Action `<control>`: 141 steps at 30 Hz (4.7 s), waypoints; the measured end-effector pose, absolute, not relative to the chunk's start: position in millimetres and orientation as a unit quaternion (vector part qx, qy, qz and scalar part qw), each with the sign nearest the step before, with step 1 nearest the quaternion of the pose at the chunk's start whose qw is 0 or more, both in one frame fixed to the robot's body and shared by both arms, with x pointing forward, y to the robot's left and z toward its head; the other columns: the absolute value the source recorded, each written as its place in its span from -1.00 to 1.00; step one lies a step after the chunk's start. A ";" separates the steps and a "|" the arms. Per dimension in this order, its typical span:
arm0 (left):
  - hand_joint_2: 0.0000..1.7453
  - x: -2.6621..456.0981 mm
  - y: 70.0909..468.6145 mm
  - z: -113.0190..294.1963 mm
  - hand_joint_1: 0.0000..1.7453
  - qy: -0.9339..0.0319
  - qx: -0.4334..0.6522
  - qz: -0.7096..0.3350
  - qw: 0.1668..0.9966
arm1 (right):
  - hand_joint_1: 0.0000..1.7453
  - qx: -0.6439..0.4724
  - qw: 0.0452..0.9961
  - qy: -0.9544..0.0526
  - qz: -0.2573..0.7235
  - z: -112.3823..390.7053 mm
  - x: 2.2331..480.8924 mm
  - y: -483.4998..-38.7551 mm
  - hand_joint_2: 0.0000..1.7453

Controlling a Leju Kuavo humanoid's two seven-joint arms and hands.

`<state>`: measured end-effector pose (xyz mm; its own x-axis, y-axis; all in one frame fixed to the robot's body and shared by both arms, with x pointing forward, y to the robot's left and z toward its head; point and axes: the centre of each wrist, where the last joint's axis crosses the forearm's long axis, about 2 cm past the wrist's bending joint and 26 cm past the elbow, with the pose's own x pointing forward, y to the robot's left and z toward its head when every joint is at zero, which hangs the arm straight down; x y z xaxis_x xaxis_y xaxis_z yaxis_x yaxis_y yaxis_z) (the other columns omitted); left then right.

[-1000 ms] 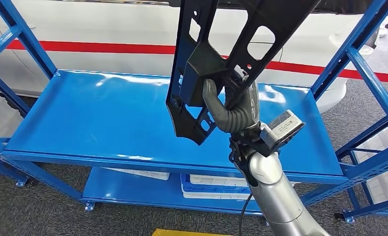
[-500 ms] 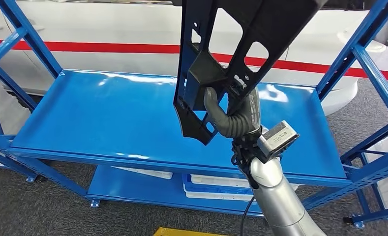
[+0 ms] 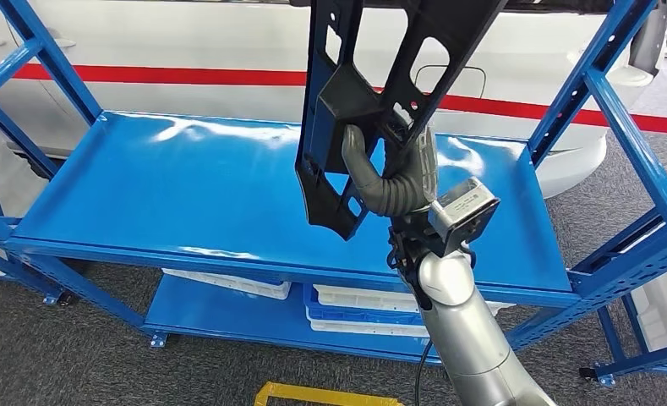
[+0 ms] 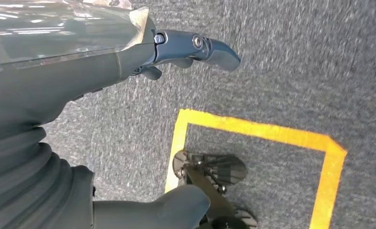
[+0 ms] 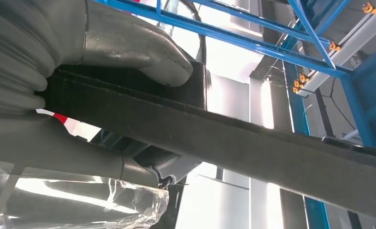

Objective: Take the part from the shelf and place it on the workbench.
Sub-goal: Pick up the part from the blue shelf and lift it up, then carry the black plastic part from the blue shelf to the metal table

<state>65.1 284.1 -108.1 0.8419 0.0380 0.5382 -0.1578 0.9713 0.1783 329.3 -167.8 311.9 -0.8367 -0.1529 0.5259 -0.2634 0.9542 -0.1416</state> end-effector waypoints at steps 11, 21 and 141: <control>1.00 62.4 276.8 -108.3 -1.00 -0.281 0.111 0.062 0.951 | 1.00 0.089 0.266 -0.955 0.097 309.5 336.1 -178.3 1.00; 1.00 58.9 277.5 -108.9 -1.00 -0.283 0.106 0.068 0.951 | 1.00 0.080 0.261 -0.958 0.094 310.1 336.1 -178.6 1.00; 1.00 53.5 278.5 -109.6 -1.00 -0.322 0.106 0.026 0.941 | 1.00 0.037 0.265 -0.954 0.134 275.0 311.4 -197.1 1.00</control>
